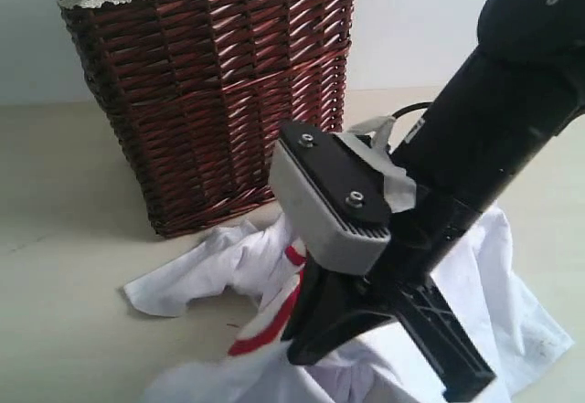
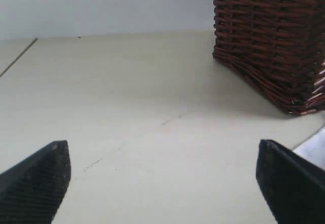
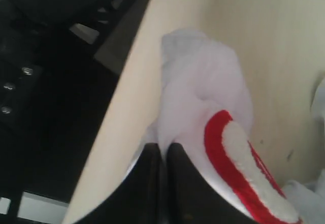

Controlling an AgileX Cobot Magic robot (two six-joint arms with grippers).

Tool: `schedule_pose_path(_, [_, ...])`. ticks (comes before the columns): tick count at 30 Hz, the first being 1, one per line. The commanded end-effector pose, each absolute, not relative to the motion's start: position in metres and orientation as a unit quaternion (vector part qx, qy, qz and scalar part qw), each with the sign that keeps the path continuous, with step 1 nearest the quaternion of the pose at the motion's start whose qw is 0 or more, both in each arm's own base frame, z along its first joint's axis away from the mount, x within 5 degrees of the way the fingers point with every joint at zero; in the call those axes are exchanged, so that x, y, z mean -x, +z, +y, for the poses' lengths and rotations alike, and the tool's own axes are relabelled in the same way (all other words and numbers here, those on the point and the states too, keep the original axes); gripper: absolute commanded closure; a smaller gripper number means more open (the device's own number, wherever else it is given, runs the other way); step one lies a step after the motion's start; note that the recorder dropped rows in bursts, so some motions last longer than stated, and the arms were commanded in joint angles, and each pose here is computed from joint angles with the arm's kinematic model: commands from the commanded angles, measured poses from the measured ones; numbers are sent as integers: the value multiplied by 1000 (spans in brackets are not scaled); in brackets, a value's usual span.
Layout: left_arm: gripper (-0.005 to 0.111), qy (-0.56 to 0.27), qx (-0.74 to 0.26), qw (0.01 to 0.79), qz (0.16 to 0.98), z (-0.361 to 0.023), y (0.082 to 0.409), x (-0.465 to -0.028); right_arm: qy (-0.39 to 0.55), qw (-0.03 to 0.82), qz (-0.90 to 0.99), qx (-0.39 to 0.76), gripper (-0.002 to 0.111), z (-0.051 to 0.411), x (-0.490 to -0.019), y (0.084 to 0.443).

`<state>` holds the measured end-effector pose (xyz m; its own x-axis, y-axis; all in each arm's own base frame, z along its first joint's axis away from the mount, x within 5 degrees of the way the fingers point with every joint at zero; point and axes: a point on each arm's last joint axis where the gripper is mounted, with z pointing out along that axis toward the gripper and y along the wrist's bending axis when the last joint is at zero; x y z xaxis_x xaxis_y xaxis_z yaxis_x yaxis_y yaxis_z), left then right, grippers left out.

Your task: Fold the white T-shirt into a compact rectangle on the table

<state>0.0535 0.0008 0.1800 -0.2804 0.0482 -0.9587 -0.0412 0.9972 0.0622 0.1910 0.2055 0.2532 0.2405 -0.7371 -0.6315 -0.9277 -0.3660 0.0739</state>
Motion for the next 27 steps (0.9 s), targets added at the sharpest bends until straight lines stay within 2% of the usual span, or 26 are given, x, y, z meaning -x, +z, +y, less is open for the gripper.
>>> schedule_pose_path(1, [13,35,2,605,796,1,181,-53,316,128,537,772,108,199,-176,255])
schedule_pose_path(5, [13,35,2,605,796,1,181,-53,348,108,541,758,105,199,-168,238])
schedule_pose_path(7, [13,35,2,605,796,1,181,-53,358,91,548,751,94,196,-163,229])
schedule_pose_path(10, [13,35,2,605,796,1,181,-53,364,70,554,746,66,190,-156,218])
schedule_pose_path(13, [13,35,2,605,796,1,181,-53,366,65,555,744,50,188,-153,216])
schedule_pose_path(17, [13,35,2,605,796,1,181,-53,348,93,558,748,49,185,-150,233])
schedule_pose_path(20, [13,35,2,605,796,1,181,-53,275,154,592,741,49,173,-161,256])
schedule_pose_path(24, [13,35,2,605,796,1,181,-53,161,197,699,669,49,127,-192,271])
schedule_pose_path(27, [13,35,2,605,796,1,181,-53,104,163,770,608,49,82,-210,260])
